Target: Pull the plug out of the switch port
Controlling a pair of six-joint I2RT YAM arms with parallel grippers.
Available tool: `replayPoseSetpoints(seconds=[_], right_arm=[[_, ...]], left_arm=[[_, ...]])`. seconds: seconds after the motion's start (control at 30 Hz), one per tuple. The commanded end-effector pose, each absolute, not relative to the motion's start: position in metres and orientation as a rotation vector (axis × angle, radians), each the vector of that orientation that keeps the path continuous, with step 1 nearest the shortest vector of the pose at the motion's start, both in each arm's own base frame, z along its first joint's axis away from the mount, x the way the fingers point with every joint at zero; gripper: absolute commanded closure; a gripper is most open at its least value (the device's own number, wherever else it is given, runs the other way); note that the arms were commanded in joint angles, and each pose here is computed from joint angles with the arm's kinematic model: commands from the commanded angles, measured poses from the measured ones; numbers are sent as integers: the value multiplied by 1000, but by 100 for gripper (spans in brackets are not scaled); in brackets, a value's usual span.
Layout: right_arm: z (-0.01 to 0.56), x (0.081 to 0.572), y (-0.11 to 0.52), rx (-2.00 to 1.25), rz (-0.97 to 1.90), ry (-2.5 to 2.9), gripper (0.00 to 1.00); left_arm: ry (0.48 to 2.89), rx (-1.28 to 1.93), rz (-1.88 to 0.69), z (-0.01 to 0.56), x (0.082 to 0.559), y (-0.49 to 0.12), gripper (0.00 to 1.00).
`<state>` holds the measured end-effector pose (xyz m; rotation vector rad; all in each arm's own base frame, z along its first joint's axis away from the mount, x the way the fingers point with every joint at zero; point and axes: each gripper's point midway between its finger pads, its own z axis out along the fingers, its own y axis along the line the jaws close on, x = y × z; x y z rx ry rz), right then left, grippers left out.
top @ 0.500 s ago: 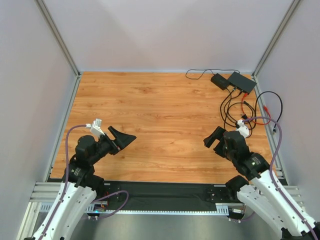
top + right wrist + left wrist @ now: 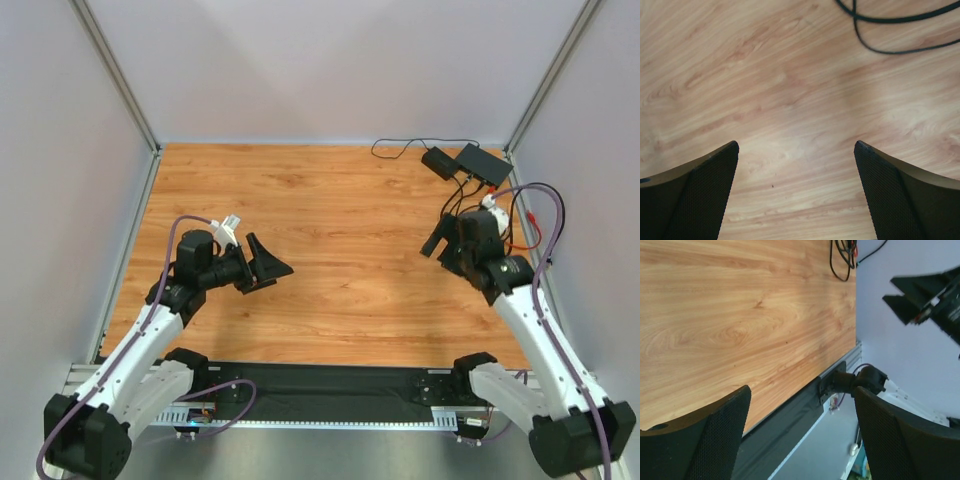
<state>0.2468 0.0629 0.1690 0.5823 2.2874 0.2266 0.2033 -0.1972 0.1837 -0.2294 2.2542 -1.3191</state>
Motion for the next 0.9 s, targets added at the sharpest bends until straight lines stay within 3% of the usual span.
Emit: replayPoseSetpoints(seconds=[0.0,0.3,0.37,0.53,0.67,0.87], right_arm=[[186,292,50,599,259,2262,0],[183,388,-31,785,-47,2263,0],[167,410,-36,772,-48,2303,7],[153,457,-45,779,-50,2333,13],[110,488,-45,789,-47,2408,20],[76,515,-54,799,-61,2412,20]], left_arm=[[2208,-43,-1388,207,200,-206,9],[2115,78,-1389,228,188,-205,12],[2116,108,-1384,229,184,-204,14],[2137,131,-1369,226,172,-200,20],[2153,93,-1347,218,167,-196,31],[2215,36,-1277,208,159,-186,44]])
